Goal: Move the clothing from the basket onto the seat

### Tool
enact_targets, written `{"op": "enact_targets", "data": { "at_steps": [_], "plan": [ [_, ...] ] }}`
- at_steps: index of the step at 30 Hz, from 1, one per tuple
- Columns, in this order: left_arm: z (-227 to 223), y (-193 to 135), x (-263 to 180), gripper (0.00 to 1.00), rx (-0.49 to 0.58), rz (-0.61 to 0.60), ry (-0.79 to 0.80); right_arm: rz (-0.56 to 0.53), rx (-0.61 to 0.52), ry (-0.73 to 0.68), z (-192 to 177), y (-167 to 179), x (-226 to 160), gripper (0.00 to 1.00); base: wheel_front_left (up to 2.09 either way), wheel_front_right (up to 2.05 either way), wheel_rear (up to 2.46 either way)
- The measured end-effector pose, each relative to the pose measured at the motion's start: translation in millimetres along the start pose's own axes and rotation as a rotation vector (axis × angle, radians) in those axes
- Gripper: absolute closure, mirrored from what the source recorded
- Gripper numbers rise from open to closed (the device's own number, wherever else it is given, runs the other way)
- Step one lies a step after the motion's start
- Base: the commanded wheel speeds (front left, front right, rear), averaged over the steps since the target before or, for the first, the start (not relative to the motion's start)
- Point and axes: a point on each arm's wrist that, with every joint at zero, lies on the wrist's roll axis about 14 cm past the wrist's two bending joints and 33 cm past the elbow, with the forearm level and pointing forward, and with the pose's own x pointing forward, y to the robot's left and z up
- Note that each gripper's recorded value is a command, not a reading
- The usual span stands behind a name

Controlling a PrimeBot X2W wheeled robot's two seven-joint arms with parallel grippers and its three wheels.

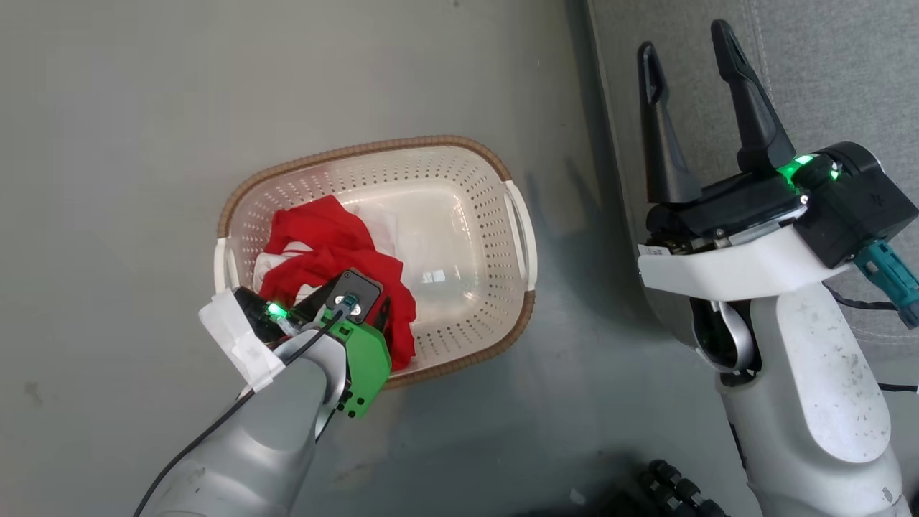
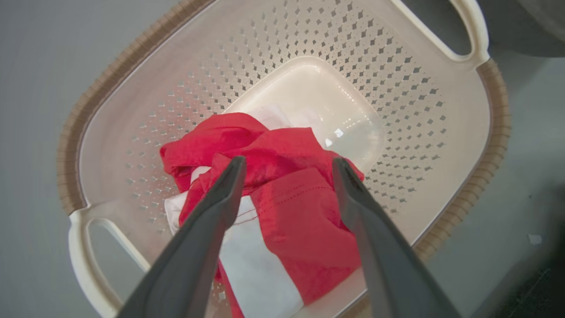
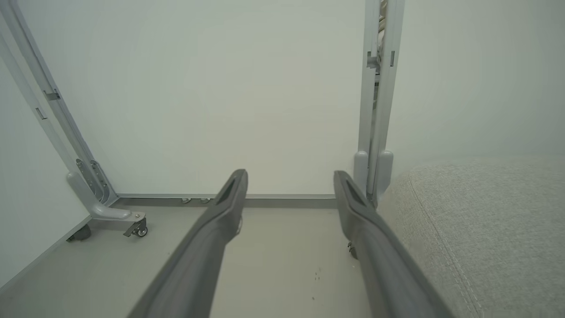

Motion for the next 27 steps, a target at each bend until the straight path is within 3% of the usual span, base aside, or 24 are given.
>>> {"op": "enact_targets", "data": {
  "at_steps": [6,23,24,25,26,27],
  "plan": [
    [-46,-6,24,0.0,-0.017,-0.042,0.16,-0.027,0.034,0.053,-30,-12,1,0.0,0.0,0.0,0.0],
    [-100,3,69,0.0,-0.004,-0.07,0.413,-0.083,0.03,0.152,-75,-39,-7,0.0,0.0,0.0,0.0],
    [-100,4,71,0.06,0.003,-0.072,0.42,-0.085,0.027,0.154,-76,-40,-7,0.0,0.0,0.0,0.0],
    [-102,4,72,0.64,0.007,-0.075,0.432,-0.087,0.025,0.156,-76,-41,-7,0.0,0.0,0.0,0.0],
    [-103,3,73,1.0,0.01,-0.079,0.444,-0.09,0.023,0.159,-77,-42,-8,0.0,0.0,0.0,0.0],
    [-104,4,74,1.0,0.015,-0.081,0.45,-0.094,0.021,0.161,-77,-43,-9,0.0,0.0,0.0,0.0]
  ]
}}
